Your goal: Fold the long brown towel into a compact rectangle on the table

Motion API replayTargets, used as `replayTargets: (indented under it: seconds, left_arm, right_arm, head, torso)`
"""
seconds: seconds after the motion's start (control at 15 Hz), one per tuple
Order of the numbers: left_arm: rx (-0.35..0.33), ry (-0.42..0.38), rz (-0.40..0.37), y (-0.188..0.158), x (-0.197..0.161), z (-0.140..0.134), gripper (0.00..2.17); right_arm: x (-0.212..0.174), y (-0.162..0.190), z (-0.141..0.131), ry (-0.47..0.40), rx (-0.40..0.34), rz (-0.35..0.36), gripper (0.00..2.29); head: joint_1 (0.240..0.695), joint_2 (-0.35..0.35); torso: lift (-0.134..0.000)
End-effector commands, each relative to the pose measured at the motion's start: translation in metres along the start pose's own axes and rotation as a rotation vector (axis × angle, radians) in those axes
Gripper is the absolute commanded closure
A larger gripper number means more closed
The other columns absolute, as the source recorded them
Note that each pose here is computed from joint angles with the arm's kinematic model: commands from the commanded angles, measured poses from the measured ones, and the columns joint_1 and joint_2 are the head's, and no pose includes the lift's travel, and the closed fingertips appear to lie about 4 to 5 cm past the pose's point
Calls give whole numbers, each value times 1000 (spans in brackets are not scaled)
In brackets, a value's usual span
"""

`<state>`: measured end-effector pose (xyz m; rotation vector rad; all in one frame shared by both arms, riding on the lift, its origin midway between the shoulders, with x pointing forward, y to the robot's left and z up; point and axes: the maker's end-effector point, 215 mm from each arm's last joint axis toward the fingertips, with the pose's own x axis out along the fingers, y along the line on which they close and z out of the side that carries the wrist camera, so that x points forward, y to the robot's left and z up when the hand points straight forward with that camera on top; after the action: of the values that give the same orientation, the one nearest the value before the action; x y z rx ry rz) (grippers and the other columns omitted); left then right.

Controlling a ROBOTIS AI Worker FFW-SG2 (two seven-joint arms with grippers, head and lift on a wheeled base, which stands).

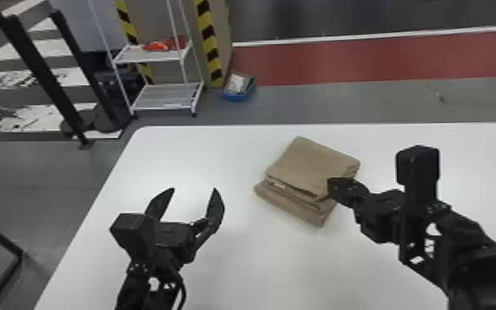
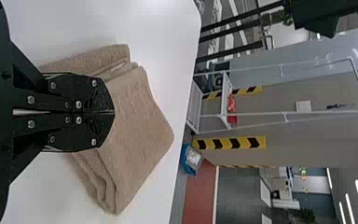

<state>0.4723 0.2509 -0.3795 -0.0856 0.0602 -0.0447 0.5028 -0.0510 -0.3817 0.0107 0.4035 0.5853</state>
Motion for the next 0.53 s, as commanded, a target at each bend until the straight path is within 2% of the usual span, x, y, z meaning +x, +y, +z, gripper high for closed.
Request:
replayTargets:
  seconds: [0.0, 0.2, 0.47]
  left_arm:
    - [-2, -1, 5, 2, -2, 0, 39]
    - [-2, -4, -1, -2, -1, 1, 39]
    - [-4, 0, -1, -1, 0, 0, 39]
  right_arm:
    - [24, 32, -15, 27, -29, 66, 1690]
    - [56, 38, -57, 137, -62, 83, 1690]
    - [44, 25, -65, 132, -44, 46, 1690]
  head:
    - [695, 218]
    - [695, 271]
    - [695, 280]
  torso:
    - [-121]
    - [-121]
    - [-121]
